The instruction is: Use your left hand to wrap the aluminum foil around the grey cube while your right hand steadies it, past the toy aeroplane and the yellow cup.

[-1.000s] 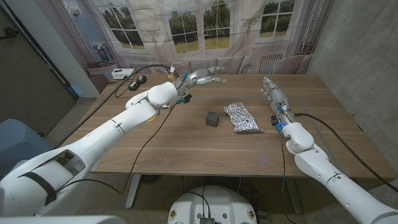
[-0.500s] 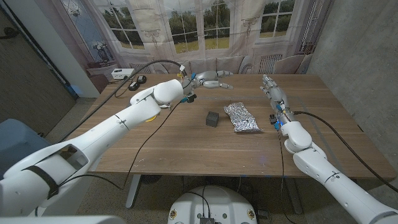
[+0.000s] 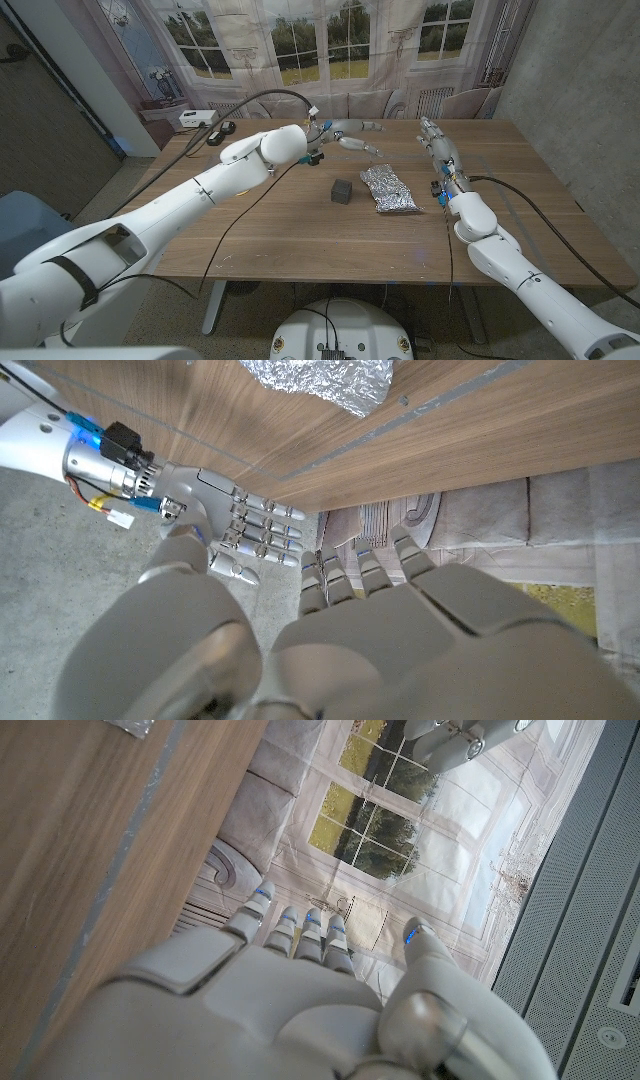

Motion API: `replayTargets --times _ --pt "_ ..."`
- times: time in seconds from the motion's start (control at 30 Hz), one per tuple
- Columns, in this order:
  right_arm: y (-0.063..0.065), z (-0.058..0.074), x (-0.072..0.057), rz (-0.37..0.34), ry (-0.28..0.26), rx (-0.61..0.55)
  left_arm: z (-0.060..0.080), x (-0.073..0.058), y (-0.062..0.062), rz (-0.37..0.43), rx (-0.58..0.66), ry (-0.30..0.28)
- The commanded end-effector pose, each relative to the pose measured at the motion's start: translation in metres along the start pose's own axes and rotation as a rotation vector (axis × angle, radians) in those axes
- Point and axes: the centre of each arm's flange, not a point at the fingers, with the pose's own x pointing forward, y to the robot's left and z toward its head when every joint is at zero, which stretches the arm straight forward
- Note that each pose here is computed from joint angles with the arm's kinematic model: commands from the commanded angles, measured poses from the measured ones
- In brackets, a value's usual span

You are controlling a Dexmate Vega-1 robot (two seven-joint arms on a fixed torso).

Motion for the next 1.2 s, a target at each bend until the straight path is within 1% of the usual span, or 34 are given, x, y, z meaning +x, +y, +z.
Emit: replayTargets --times 0.03,0.23,0.4,0.57,0.73,0.93,1.2 --pt "-0.002 -0.001 0.001 -0.013 -0.009 0.000 0.028 0.007 -0.002 -0.057 0.200 0.029" --pt "-0.002 -0.003 0.000 -0.010 -0.009 0.000 0.037 0.009 -0.001 -0.081 0.258 0.026" --pt "-0.001 -0.004 0.000 -0.025 -0.001 0.009 0.043 0.016 -0.008 -0.124 0.323 0.041" --pt "-0.001 -0.003 0.001 -0.016 -0.004 -0.001 0.046 0.021 -0.011 -0.160 0.352 0.049" --pt "-0.001 -0.003 0.001 -0.018 -0.002 -0.002 0.050 0.028 -0.016 -0.221 0.400 0.069" --pt "-0.001 -0.006 0.003 -0.027 0.003 0.006 0.056 0.035 -0.021 -0.255 0.457 0.071" --pt "-0.001 -0.007 0.005 -0.022 0.006 0.003 0.065 0.041 -0.028 -0.276 0.512 0.052"
